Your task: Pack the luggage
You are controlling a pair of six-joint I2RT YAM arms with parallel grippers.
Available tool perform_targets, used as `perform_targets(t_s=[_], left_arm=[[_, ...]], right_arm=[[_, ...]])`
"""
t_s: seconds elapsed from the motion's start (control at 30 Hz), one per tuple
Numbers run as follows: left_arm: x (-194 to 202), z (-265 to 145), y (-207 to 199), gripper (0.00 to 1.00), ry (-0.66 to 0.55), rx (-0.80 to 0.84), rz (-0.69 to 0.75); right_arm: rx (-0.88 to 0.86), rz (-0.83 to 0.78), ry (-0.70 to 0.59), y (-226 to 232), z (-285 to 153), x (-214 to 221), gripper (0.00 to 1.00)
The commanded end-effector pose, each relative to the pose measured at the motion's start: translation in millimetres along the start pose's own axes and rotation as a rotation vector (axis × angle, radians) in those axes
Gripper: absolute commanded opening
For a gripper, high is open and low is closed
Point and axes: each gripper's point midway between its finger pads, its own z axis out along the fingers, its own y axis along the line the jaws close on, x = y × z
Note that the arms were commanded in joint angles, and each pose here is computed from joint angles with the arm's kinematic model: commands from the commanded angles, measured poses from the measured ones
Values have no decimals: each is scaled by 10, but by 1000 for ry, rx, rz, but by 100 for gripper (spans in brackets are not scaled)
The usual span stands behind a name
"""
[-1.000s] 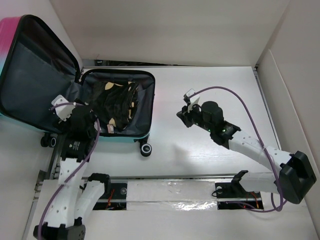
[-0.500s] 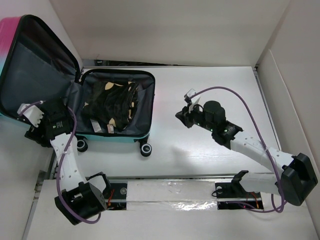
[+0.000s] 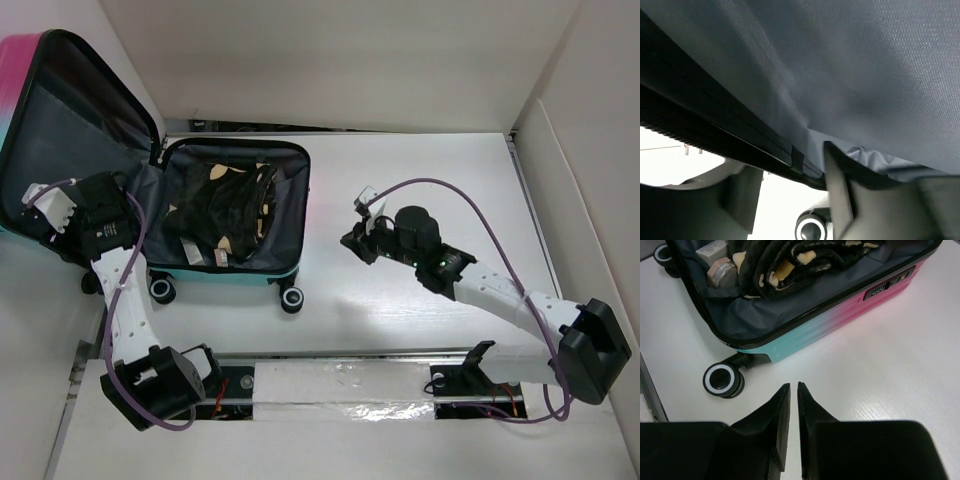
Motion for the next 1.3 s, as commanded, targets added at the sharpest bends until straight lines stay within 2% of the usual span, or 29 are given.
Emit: perform_targets(t_s=[0.0, 0.03, 0.1, 0.13, 0.2, 0.27, 0.3, 0.33, 0.37, 0.47, 0.53, 0.57, 0.6, 0.63, 0.67, 0.73, 0.77, 0.8, 0.83, 0.87, 0.93, 0.97, 1.0, 1.03, 1.07, 1.1, 1.17, 1.2, 1.27], left_arm=[[-203, -46, 57, 43, -50, -23, -54], [-216, -49, 71, 32, -54, -29, -59], [-231, -53, 58, 16, -54, -25, -58], [-231, -59, 44, 1, -50, -14, -59], [-237, -142, -68, 0, -45, 49, -39], [-123, -426, -470, 0, -82, 194, 11], [-238, -655, -554, 0, -134, 250, -34], [-308, -1068, -796, 0, -229, 361, 113], [80, -1004, -613, 0, -284, 260, 341], [387, -1492, -775, 0, -387, 360, 509], [484, -1690, -800, 0, -410, 422, 560], [497, -1834, -867, 0, -396, 494, 515], [521, -1867, -901, 8, -364, 537, 495], [643, -1835, -823, 31, -318, 570, 600], [669, -1973, -903, 41, -224, 683, 523], [782, -2167, -947, 54, -138, 868, 578], [804, -2423, -942, 56, -67, 1065, 574], [805, -2576, -912, 57, -31, 1172, 574], [806, -2759, -859, 62, 1, 1299, 584], [787, -3149, -736, 67, 50, 1547, 600], [822, -3430, -566, 67, 130, 1715, 642], [878, -3738, -453, 66, 218, 1881, 684], [954, -3858, -385, 66, 278, 1949, 724], [1075, -3962, -287, 61, 360, 2013, 782], [1236, -4234, -77, 58, 516, 2195, 864], [1333, -4321, 38, 54, 603, 2268, 904], [1348, -4521, 282, 49, 741, 2448, 912], [1299, -4573, 330, 49, 739, 2502, 895], [1087, -4682, 366, 51, 652, 2598, 828]], right_arm=[[26, -29, -41, -25, 31, -226, 17], [52, -26, -37, -71, 35, -215, 17], [86, -14, -8, -161, 69, -142, 17], [85, -12, 1, -161, 79, -124, 17], [89, -1, 17, -200, 89, -86, 17], [95, 2, 17, -210, 92, -85, 17], [96, 2, 19, -213, 91, -81, 17], [101, 5, 23, -221, 96, -58, 17], [102, 5, 23, -226, 104, -51, 17], [104, 9, 44, -238, 146, -3, 17], [115, 14, 51, -285, 156, 19, 17], [120, 14, 53, -293, 154, 23, 17], [124, 16, 56, -300, 156, 37, 17], [132, 16, 55, -313, 151, 32, 17], [138, 17, 52, -322, 144, 21, 17], [154, 23, 56, -345, 139, 44, 17], [157, 25, 56, -350, 139, 48, 18], [160, 29, 54, -354, 139, 41, 18], [172, 31, 57, -374, 138, 58, 18], [179, 33, 57, -384, 136, 58, 18], [191, 33, 56, -402, 119, 55, 18], [207, 36, 49, -449, 97, 38, 18], [215, 35, 46, -460, 85, 33, 18], [226, 34, 39, -475, 63, 12, 18], [244, 35, 37, -502, 44, 25, 18], [258, 40, 30, -542, 18, 10, 17], [260, 41, 16, -537, -9, 1, 18], [270, 44, 8, -577, -27, -18, 17], [270, 45, 5, -577, -28, -12, 18]])
